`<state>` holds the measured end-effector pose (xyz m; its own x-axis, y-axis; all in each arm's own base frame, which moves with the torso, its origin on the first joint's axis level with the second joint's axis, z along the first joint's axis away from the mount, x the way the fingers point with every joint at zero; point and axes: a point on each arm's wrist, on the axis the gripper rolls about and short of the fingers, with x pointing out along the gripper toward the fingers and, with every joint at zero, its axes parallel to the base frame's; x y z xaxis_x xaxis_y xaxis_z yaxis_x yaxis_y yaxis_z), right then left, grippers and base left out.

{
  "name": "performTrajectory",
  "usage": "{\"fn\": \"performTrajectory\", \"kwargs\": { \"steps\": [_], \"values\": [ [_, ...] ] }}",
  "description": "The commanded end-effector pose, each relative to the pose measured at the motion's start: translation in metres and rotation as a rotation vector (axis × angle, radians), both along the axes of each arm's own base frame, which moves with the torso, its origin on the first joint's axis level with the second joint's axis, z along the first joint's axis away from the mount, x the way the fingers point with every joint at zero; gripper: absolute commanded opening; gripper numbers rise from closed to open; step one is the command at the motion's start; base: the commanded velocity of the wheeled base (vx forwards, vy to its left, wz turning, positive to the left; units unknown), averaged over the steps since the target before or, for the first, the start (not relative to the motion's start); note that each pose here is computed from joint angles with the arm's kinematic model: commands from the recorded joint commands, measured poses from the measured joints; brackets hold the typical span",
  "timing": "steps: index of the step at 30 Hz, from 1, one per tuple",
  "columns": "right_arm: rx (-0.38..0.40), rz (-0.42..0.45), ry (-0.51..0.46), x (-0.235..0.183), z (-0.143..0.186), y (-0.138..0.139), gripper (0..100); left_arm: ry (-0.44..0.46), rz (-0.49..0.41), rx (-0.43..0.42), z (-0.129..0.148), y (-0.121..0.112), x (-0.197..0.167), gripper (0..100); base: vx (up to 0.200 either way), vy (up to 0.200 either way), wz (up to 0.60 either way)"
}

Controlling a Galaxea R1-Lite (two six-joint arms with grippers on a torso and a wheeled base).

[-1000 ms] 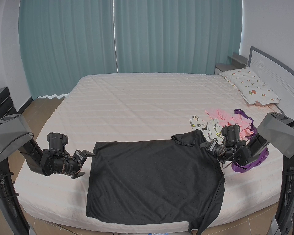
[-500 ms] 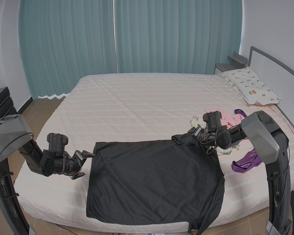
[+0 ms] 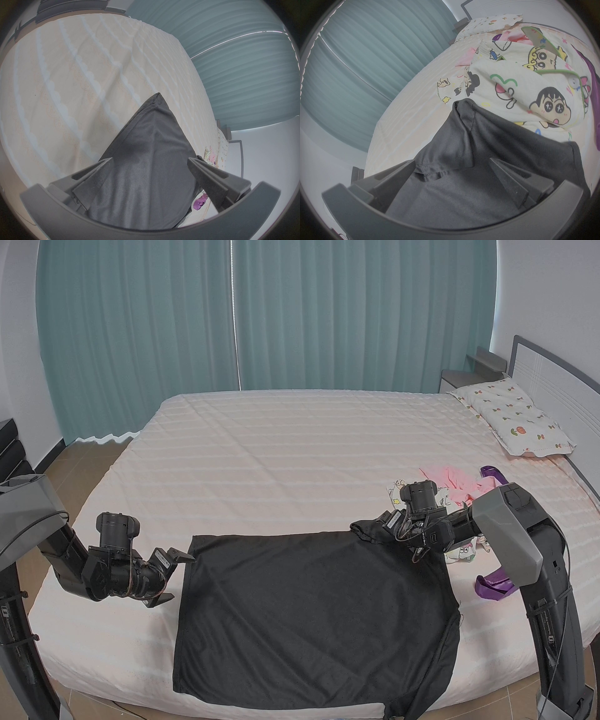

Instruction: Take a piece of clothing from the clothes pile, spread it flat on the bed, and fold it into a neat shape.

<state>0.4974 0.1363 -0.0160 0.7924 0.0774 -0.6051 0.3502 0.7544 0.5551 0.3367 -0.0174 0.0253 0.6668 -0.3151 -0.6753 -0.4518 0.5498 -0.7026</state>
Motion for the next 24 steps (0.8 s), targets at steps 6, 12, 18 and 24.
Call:
{"fn": "performTrajectory", "kwargs": {
  "steps": [6,12,18,24],
  "values": [
    [0.000,-0.002,0.001,0.009,-0.021,0.002,100,0.006,0.000,0.000,-0.002,0.000,0.001,100,0.000,0.000,0.00],
    [0.037,-0.031,-0.054,0.022,-0.024,0.002,100,0.007,0.001,0.001,-0.002,0.000,0.000,100,0.000,0.000,0.00],
    [0.216,-0.106,-0.289,0.040,0.002,0.004,100,0.008,0.004,0.000,-0.002,0.001,0.000,100,0.000,0.000,0.00],
    [0.276,-0.083,-0.526,0.046,0.046,-0.002,100,0.006,0.004,0.000,-0.002,0.001,0.000,100,0.000,0.000,0.00]
  ]
}}
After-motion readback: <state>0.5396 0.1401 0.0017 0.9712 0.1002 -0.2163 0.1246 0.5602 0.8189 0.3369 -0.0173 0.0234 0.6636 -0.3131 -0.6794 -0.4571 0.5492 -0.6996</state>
